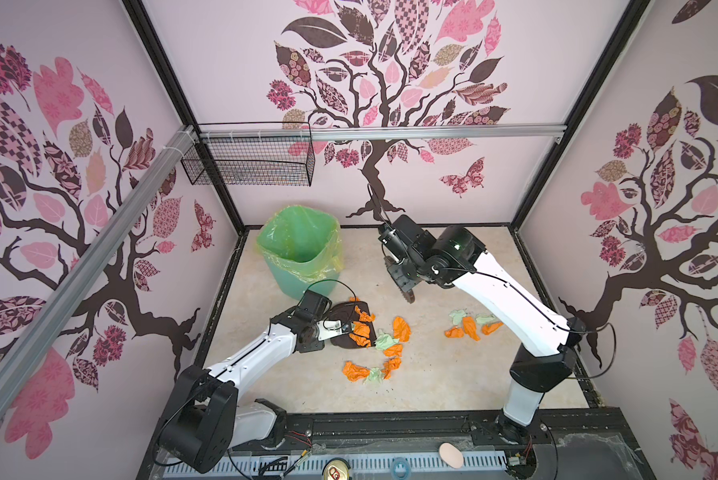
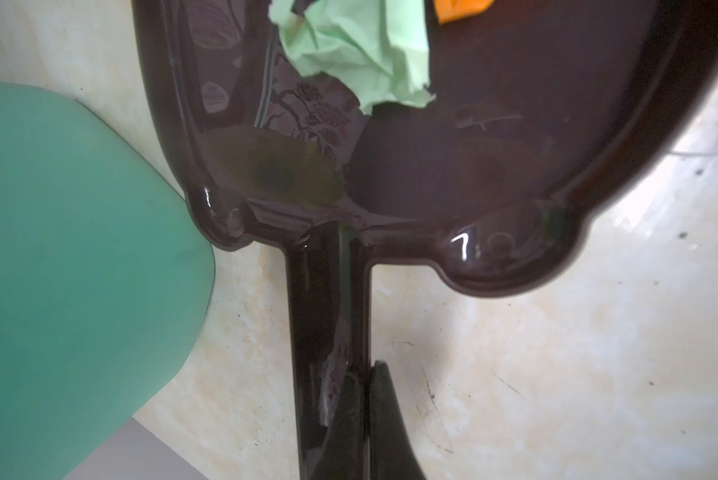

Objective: Sweep away the paper scraps from the table
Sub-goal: 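Sweep scraps into the dustpan with the brush in the right gripper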

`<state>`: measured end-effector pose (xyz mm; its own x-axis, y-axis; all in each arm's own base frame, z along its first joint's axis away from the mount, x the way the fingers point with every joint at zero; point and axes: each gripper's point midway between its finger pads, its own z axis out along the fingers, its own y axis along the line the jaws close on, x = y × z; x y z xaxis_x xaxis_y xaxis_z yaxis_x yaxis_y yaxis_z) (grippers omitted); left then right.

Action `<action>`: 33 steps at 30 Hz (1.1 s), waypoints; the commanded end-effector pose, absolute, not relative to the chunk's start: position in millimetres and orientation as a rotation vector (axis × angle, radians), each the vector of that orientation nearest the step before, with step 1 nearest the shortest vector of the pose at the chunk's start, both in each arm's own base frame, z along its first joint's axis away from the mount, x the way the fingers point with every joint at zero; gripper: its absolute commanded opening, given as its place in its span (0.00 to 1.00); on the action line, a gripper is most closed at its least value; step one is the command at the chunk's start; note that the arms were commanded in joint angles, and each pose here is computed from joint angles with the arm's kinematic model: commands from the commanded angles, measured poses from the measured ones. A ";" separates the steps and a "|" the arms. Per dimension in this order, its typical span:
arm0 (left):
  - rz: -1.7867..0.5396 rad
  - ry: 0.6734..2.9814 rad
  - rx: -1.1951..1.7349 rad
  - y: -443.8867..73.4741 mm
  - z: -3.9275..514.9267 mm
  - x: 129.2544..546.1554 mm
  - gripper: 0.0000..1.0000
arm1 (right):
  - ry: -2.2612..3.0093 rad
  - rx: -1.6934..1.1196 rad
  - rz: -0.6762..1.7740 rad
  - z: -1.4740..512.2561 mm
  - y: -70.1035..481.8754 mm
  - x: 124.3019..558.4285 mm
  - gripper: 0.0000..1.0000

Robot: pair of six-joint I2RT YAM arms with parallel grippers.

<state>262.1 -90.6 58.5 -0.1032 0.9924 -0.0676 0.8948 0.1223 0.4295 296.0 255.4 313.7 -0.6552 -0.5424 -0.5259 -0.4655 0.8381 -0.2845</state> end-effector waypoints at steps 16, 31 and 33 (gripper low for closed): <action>0.326 1.956 1.981 -90.1 36.1 230.9 0.00 | 2.710 -0.679 -0.280 208.5 243.3 253.6 0.00; 0.279 1.968 1.938 -101.2 42.4 240.2 0.00 | 2.702 -0.750 -0.083 200.5 307.9 248.0 0.00; 0.276 1.970 1.935 -101.9 42.6 241.0 0.00 | 2.693 -0.749 -0.047 204.4 315.8 249.3 0.00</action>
